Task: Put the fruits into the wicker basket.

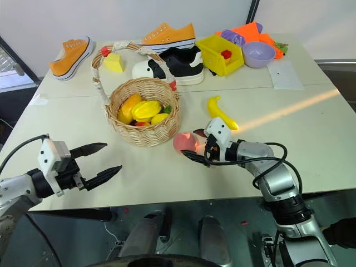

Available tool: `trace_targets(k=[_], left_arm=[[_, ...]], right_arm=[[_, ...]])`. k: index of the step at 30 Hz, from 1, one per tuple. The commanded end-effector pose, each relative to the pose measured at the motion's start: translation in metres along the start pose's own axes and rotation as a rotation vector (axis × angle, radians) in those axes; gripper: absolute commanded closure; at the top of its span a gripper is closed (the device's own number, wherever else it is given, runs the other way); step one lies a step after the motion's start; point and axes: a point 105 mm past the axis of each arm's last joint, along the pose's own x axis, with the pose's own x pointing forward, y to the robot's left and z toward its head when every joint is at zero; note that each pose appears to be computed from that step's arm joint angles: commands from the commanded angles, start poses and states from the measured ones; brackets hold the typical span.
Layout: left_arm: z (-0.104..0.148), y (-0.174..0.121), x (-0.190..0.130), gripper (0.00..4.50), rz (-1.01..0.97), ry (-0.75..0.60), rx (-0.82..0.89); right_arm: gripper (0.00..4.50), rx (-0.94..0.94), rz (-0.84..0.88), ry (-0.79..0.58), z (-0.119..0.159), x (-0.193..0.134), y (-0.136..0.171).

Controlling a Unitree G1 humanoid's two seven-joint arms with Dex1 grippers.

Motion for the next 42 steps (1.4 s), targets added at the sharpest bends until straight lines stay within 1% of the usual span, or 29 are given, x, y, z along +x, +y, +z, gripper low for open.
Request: trace_targets(k=[1,4,7,9,14,15,17,20,21,22,23,25,28,31,33,34,35,37,39,40,42], left_arm=[[0.006,-0.006,0.005,0.0,-0.025,-0.003,0.04],[0.006,-0.007,0.006,0.0,-0.024,-0.008,0.038],[0.005,-0.007,0.008,0.0,-0.026,-0.009,0.037],[0.004,-0.007,0.009,0.0,-0.022,-0.01,0.037],[0.001,-0.004,0.008,0.0,-0.009,-0.005,0.036],[0.001,-0.002,0.008,0.0,-0.004,-0.003,0.037],[0.0,0.001,0.006,0.0,0.01,-0.002,0.038],[-0.004,0.006,0.002,0.0,0.032,0.005,0.035],[-0.004,0.007,0.002,0.0,0.035,0.005,0.034],[-0.002,0.01,0.001,0.0,0.05,-0.017,0.026],[0.004,0.014,0.001,0.0,0.076,-0.069,0.004],[0.014,0.019,0.001,0.0,0.101,-0.138,-0.023],[0.025,0.019,0.002,0.0,0.099,-0.19,-0.028],[0.027,0.018,0.003,0.0,0.097,-0.192,-0.028],[0.028,0.016,0.003,0.0,0.096,-0.192,-0.024],[0.029,0.016,0.003,0.0,0.096,-0.192,-0.024],[0.03,0.014,0.004,0.0,0.095,-0.194,-0.023],[0.032,0.012,0.004,0.0,0.094,-0.199,-0.02],[0.034,0.01,0.006,0.0,0.086,-0.207,-0.017],[0.036,0.008,0.008,0.0,0.079,-0.21,-0.016],[0.038,0.004,0.012,0.0,0.064,-0.215,-0.015]], right_arm=[[0.01,-0.017,0.021,-0.008,0.002,0.01,0.006],[0.01,0.002,0.014,-0.01,0.002,0.013,0.005],[0.8,0.002,-0.018,-0.017,0.003,0.015,0.001],[1.65,-0.012,-0.028,-0.034,0.008,0.013,0.0],[1.65,-0.061,-0.025,-0.045,0.017,0.004,0.0],[1.65,-0.076,-0.021,-0.057,0.023,0.001,0.0],[1.65,-0.125,0.008,-0.106,0.042,-0.009,0.005],[1.65,-0.151,0.092,-0.235,0.092,-0.015,0.02],[1.65,-0.154,0.103,-0.256,0.101,-0.014,0.023],[1.65,-0.173,0.098,-0.271,0.111,-0.006,0.025],[1.65,-0.184,0.075,-0.284,0.12,0.007,0.024],[1.65,-0.188,0.033,-0.299,0.132,0.026,0.022],[1.65,-0.156,-0.107,-0.265,0.136,0.056,0.003],[1.65,-0.155,-0.109,-0.261,0.137,0.067,0.003],[0.92,-0.146,-0.097,-0.272,0.14,0.071,0.005],[0.85,-0.158,-0.097,-0.281,0.142,0.071,0.005],[0.11,-0.182,-0.093,-0.304,0.146,0.066,0.007],[0.03,-0.219,-0.083,-0.336,0.151,0.054,0.009],[0.03,-0.232,-0.031,-0.372,0.153,0.031,0.011],[0.03,-0.223,-0.017,-0.372,0.148,0.016,0.009],[0.03,-0.186,-0.061,-0.32,0.13,-0.008,-0.007]])
